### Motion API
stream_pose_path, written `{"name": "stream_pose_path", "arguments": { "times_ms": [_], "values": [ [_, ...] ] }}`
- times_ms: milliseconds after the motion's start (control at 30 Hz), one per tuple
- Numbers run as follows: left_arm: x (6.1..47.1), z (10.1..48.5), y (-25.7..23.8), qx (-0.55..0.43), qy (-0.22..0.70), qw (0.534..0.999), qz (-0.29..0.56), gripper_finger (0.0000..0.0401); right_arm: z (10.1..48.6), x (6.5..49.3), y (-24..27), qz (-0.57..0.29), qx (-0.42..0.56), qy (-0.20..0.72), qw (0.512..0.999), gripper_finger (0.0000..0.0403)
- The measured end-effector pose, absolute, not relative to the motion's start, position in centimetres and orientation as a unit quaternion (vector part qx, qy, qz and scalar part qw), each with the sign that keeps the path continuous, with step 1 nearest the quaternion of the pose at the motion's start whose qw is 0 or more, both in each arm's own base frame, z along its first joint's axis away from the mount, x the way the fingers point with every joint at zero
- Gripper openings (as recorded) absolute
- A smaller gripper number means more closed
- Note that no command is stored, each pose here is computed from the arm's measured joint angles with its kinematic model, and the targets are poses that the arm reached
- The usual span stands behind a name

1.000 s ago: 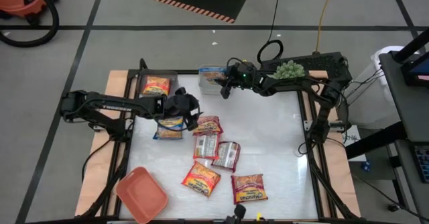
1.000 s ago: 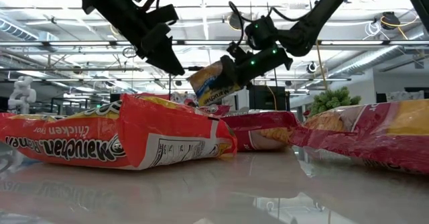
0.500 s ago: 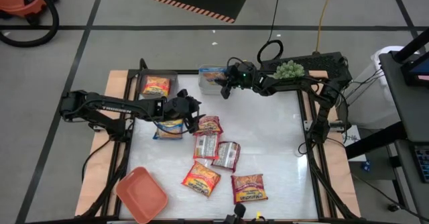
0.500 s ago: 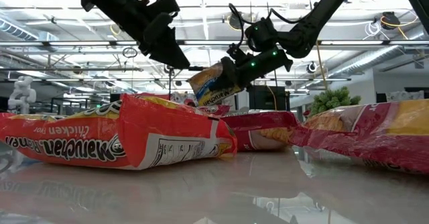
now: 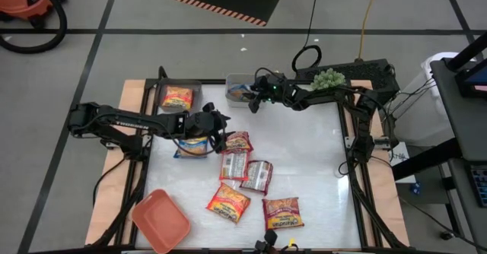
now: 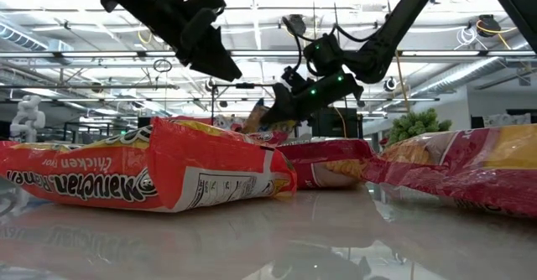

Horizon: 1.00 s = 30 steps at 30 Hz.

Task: Sort Maruchan noodles
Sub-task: Put the right blue noodle pack into the gray bin

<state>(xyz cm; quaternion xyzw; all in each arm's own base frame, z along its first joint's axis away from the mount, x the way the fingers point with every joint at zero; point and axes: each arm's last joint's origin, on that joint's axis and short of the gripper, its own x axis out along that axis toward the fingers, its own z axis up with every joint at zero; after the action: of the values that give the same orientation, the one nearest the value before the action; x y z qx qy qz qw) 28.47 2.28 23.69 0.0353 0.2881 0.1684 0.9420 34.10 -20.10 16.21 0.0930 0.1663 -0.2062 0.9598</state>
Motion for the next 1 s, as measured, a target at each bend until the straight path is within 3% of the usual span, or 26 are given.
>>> {"name": "stream_pose_path", "arguments": {
  "times_ms": [1000],
  "values": [
    [28.4,23.6,2.3,0.042,0.297,0.939,0.167,0.0271,17.2,32.8,-21.8,-0.356,0.049,0.161,0.919,0.0171]
  ]
}}
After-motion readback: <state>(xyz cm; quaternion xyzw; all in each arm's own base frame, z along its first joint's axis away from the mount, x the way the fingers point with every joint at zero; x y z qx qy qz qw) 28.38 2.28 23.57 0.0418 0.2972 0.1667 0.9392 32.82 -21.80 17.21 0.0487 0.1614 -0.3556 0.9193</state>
